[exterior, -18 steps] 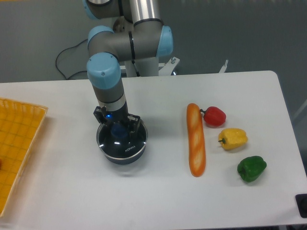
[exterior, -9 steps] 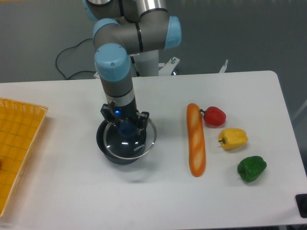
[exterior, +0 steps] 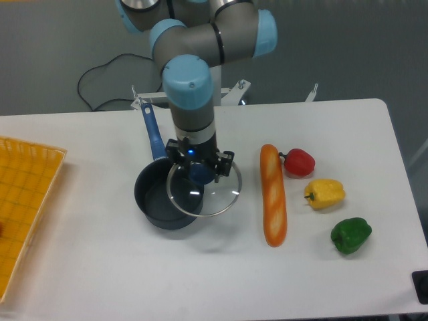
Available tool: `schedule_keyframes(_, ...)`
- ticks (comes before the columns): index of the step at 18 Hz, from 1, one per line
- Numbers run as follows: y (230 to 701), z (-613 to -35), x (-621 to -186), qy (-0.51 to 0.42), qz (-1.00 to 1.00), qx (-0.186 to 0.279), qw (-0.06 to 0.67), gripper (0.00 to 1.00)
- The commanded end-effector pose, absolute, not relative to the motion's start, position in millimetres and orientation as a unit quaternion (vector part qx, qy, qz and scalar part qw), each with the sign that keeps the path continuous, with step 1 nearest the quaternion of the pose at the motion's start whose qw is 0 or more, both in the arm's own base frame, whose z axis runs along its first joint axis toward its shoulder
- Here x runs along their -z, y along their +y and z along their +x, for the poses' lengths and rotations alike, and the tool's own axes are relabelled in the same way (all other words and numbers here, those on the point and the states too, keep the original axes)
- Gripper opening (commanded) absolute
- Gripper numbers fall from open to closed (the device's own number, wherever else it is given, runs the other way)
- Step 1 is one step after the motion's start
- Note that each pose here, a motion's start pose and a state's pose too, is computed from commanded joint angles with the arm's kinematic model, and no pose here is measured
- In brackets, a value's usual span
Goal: Open the lid
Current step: 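Lift the glass lid off the saucepan rim, then carry the lifted lid away from the saucepan toward the baguette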
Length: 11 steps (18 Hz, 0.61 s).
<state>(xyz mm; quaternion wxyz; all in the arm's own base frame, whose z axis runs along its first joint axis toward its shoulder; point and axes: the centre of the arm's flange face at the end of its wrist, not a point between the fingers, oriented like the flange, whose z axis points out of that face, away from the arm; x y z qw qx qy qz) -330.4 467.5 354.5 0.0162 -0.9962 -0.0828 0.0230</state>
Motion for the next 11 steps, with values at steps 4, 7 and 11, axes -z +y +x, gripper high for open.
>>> schedule_keyframes(4, 461, -348, -364, -0.055, -0.998, -0.024, 0.018, 0.37)
schedule_keyframes(7, 455, -357, -362, -0.040, -0.999, -0.017, 0.012, 0.37)
schedule_keyframes(11, 453, -373, -346, -0.045, -0.999, -0.009, 0.001, 0.37)
